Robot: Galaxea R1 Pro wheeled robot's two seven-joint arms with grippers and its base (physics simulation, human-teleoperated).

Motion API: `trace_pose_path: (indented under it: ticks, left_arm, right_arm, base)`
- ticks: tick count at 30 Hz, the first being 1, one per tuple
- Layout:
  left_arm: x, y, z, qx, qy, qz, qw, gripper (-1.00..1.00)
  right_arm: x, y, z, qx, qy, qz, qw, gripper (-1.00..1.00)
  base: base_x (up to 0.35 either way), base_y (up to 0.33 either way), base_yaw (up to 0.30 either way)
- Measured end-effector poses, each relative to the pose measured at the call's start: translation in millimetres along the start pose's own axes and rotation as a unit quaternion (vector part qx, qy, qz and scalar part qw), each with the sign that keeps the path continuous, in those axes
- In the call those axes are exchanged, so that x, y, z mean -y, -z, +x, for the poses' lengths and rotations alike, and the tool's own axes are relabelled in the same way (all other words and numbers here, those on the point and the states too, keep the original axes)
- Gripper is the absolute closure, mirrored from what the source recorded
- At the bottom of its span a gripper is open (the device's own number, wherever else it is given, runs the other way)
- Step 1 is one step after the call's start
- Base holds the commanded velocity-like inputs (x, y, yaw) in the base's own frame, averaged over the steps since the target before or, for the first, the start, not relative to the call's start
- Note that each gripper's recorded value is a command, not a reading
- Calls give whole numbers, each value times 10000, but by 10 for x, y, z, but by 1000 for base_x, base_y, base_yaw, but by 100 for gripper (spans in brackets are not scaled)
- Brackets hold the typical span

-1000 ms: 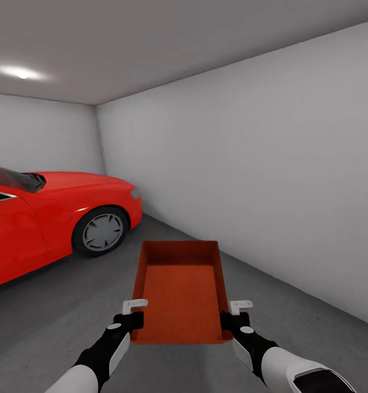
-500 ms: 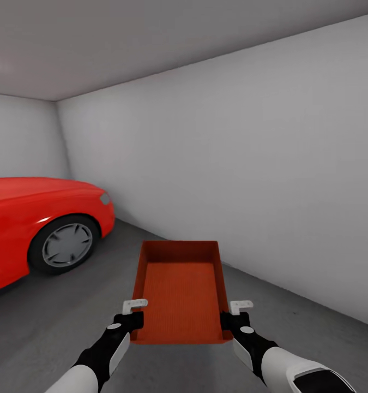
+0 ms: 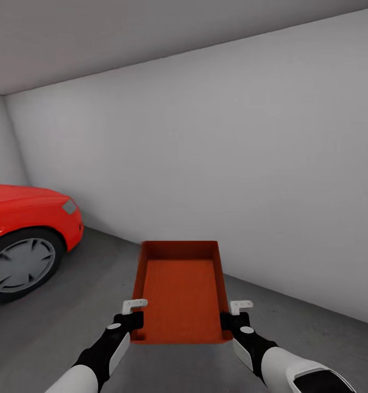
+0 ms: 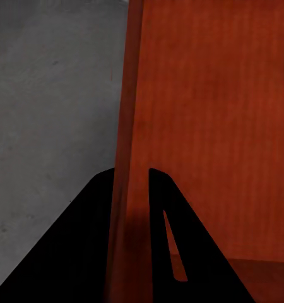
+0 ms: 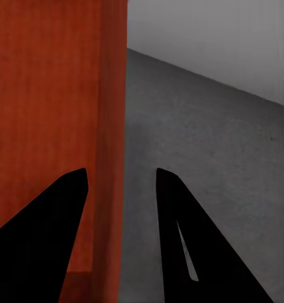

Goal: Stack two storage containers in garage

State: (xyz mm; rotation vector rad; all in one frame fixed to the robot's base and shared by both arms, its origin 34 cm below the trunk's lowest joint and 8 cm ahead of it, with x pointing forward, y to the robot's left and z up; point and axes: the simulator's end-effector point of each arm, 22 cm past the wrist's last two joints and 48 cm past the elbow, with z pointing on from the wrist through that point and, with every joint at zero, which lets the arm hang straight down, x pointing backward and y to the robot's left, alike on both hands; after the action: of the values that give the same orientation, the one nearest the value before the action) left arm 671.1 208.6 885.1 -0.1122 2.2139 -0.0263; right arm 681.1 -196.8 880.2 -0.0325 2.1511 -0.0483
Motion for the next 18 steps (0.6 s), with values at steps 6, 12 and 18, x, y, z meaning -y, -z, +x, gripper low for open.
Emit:
trace_pose_path:
  ticks: [6, 12, 18]
  left_arm:
    - [1, 0, -6, 9, -3, 1, 10000, 100]
    - [2, 0, -8, 12, -2, 1, 10000, 100]
    - [2, 0, -8, 12, -1, 1, 10000, 100]
  right_arm:
    - [1, 0, -4, 9, -3, 1, 10000, 100]
    - [1, 0, -6, 12, -3, 2, 10000, 100]
    - [1, 0, -6, 13, -3, 1, 10000, 100]
  base:
    - [321, 0, -289]
    - [321, 0, -289]
    - [321, 0, -289]
